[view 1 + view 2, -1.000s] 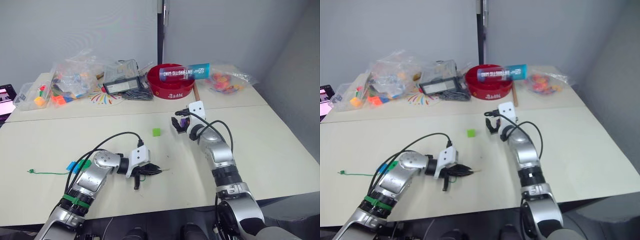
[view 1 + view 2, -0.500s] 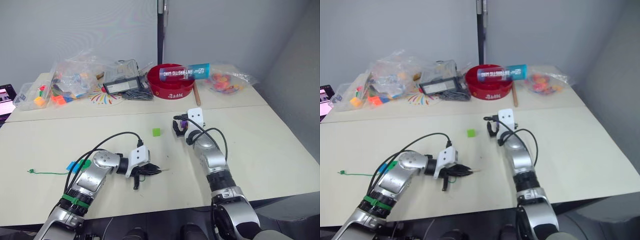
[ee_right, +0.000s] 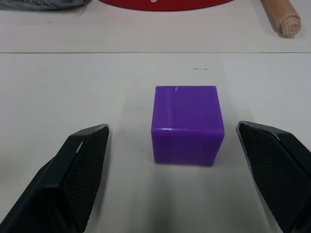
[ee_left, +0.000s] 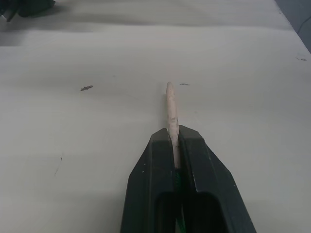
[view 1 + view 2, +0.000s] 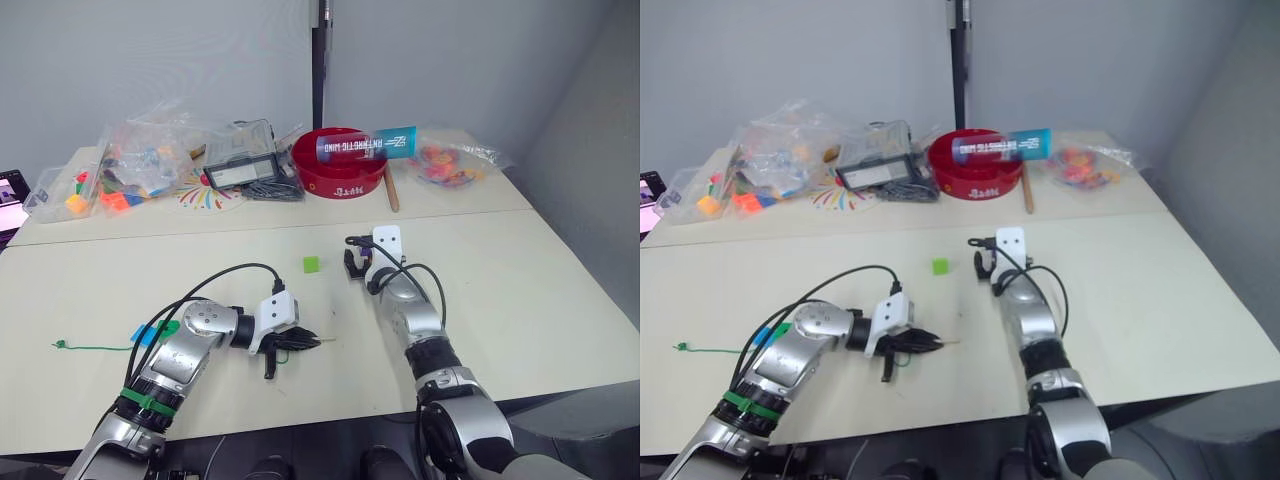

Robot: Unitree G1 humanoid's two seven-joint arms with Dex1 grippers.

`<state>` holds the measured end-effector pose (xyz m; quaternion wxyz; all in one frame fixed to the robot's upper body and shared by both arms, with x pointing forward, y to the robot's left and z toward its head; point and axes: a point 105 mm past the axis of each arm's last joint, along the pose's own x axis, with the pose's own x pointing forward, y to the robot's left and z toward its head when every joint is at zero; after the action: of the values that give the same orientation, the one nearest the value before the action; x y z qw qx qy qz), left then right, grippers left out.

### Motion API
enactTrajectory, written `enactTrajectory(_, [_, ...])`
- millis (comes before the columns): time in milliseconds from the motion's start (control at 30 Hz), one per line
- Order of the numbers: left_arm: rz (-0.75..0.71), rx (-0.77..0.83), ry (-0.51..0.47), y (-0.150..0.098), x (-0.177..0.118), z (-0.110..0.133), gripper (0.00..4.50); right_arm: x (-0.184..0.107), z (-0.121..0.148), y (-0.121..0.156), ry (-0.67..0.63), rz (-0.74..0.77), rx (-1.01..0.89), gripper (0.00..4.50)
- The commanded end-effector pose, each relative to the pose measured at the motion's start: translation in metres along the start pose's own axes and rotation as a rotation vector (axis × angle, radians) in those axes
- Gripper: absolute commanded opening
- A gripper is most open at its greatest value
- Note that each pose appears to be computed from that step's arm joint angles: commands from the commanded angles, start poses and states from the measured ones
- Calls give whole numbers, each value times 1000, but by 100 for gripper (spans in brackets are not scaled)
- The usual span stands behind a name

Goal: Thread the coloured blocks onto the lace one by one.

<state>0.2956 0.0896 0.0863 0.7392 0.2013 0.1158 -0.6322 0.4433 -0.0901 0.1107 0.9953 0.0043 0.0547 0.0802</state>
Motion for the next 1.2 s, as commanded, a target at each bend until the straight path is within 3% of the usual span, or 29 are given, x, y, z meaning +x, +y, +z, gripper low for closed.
enactTrajectory(33, [-4,10,-17,-2,-2,5,0,6,17,-1,-54,-4,28,448])
enactTrajectory(100, [-4,9,-16,-2,-2,5,0,9,17,-3,-49,-11,28,425])
enactTrajectory(400, [-3,7,-15,-2,-3,4,0,10,18,-4,-57,-3,41,123])
enactTrajectory(600, [-4,2,-14,-4,-3,3,0,-13,29,0,-138,67,28,118])
enactTrajectory(800, [-5,-1,-17,-5,-3,2,0,-95,19,13,-143,165,-45,118])
enactTrajectory(933, [-8,0,-21,-3,-2,4,0,-145,-8,27,-40,213,-56,118])
enactTrajectory(1200, [-15,6,-27,-3,-1,6,0,-158,-49,30,122,181,-37,118])
